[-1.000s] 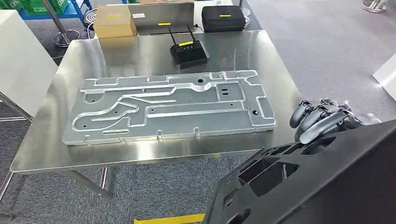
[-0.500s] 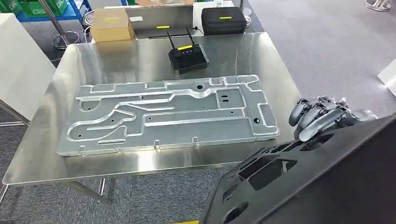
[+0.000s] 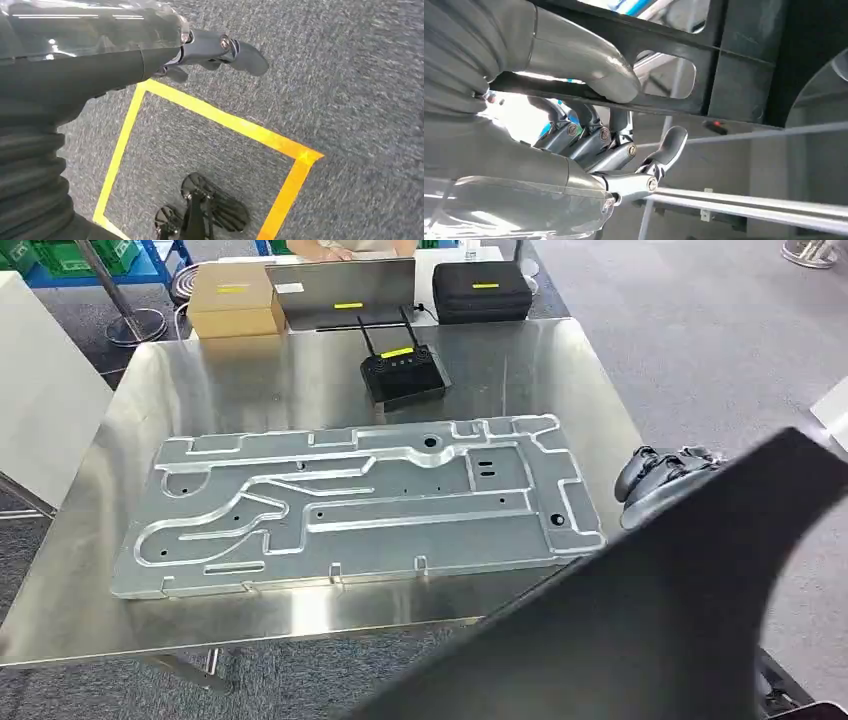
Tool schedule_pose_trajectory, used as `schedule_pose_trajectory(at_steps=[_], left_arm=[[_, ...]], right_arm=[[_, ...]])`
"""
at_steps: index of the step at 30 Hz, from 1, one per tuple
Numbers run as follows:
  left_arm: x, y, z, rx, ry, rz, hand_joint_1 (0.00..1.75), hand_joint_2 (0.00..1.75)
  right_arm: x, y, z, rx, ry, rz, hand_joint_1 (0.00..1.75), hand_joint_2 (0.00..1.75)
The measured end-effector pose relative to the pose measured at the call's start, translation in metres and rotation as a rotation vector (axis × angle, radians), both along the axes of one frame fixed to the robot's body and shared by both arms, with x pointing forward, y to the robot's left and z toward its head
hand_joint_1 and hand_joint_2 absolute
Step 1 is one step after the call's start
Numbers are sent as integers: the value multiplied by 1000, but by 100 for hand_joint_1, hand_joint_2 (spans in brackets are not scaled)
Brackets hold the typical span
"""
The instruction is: Take the parts from the cabinet and place them on the table.
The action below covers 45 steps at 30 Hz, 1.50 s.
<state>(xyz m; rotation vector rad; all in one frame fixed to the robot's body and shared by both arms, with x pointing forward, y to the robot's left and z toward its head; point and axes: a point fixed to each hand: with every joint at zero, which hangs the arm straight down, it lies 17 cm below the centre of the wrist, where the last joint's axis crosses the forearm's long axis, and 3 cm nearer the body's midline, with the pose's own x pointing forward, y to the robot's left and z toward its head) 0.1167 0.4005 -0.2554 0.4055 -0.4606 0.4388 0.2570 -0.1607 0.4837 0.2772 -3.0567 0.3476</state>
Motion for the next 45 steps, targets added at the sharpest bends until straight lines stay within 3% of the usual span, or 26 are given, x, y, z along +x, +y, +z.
schedule_pose_trajectory(at_steps=[4, 7, 10, 16, 19, 26, 35, 39, 45], left_arm=[[4, -3, 1, -7, -12, -7, 0, 175], [11, -7, 1, -16, -26, -37, 0, 175], [13, -7, 2, -16, -30, -47, 0, 175], [13, -9, 2, -17, -33, -61, 0, 175], [15, -9, 2, -19, -37, -75, 0, 175], [14, -11, 2, -23, -44, -102, 0, 175], [26, -12, 5, -20, -67, -117, 0, 175], [26, -11, 6, -17, -65, -113, 0, 175], [26, -9, 6, -13, -65, -111, 0, 175]], right_arm=[[21, -8, 5, 16, 37, -98, 175, 175], [88, -29, 14, -24, 128, -118, 175, 175], [135, -61, 29, -57, 125, -184, 175, 175], [168, -88, 35, -58, 174, -292, 175, 175], [205, -114, 45, -42, 214, -358, 175, 175], [284, -155, 8, -120, 367, -541, 175, 175], [350, -114, -44, -365, 501, -712, 175, 175], [367, -77, -76, -451, 566, -708, 175, 175], [375, -24, -79, -518, 585, -658, 175, 175]])
